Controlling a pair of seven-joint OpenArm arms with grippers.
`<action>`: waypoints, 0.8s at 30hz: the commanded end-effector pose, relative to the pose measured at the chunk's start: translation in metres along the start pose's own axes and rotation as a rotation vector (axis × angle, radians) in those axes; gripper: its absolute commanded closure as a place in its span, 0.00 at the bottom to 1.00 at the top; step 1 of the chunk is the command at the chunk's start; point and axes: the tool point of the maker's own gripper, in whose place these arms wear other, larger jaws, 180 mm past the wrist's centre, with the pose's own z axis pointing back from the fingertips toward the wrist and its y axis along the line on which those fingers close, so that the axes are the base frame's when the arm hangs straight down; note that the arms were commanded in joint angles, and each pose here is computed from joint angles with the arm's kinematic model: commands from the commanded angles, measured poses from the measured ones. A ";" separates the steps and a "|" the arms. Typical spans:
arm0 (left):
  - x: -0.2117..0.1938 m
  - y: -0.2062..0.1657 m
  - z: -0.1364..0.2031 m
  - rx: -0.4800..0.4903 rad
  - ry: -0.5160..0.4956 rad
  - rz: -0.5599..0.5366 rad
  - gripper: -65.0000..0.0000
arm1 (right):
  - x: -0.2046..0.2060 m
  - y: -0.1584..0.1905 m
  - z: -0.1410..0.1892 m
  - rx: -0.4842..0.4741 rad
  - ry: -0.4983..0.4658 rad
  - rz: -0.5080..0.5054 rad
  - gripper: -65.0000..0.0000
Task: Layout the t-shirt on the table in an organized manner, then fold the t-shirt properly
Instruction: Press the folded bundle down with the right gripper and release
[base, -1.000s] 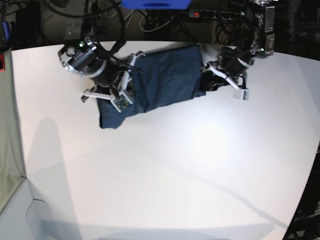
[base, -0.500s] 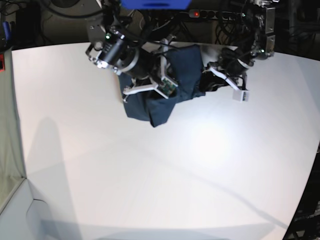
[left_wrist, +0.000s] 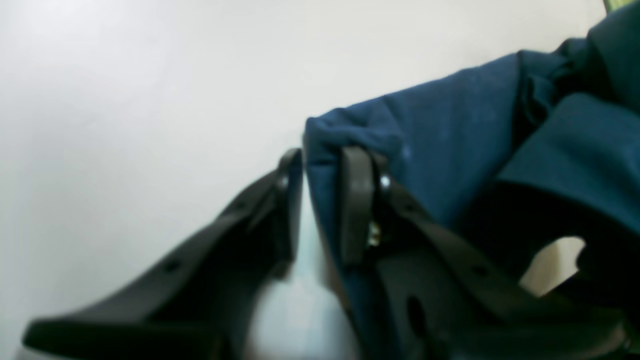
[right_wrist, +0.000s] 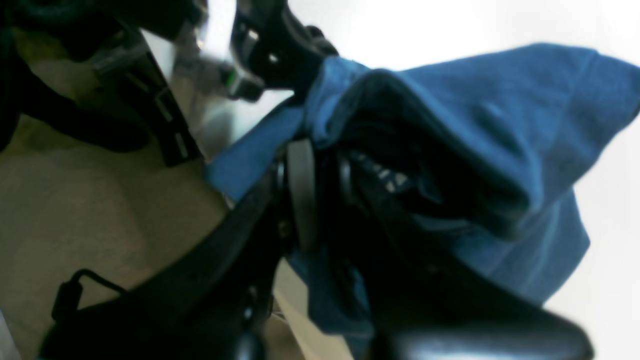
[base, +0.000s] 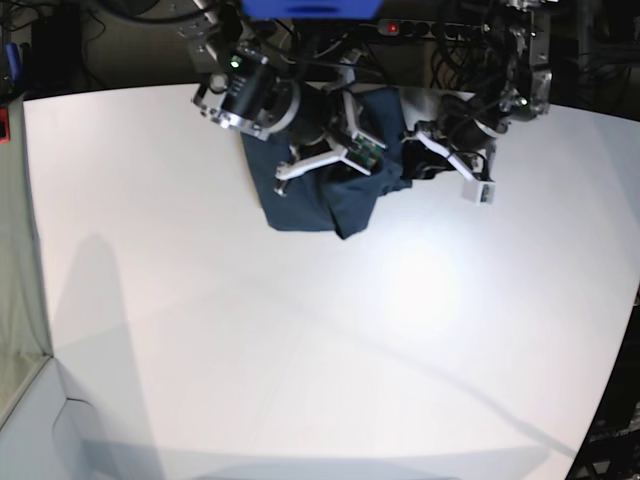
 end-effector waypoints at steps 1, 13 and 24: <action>-0.005 0.006 0.004 0.030 0.035 -0.019 0.78 | 0.015 0.003 0.001 0.011 -0.060 -0.004 1.00; -0.003 0.006 0.004 0.033 0.031 -0.030 0.78 | 0.026 0.018 -0.014 0.075 -0.063 0.061 1.00; -0.001 0.006 0.004 0.032 0.027 -0.031 0.78 | 0.019 0.016 -0.023 0.087 -0.034 0.071 0.75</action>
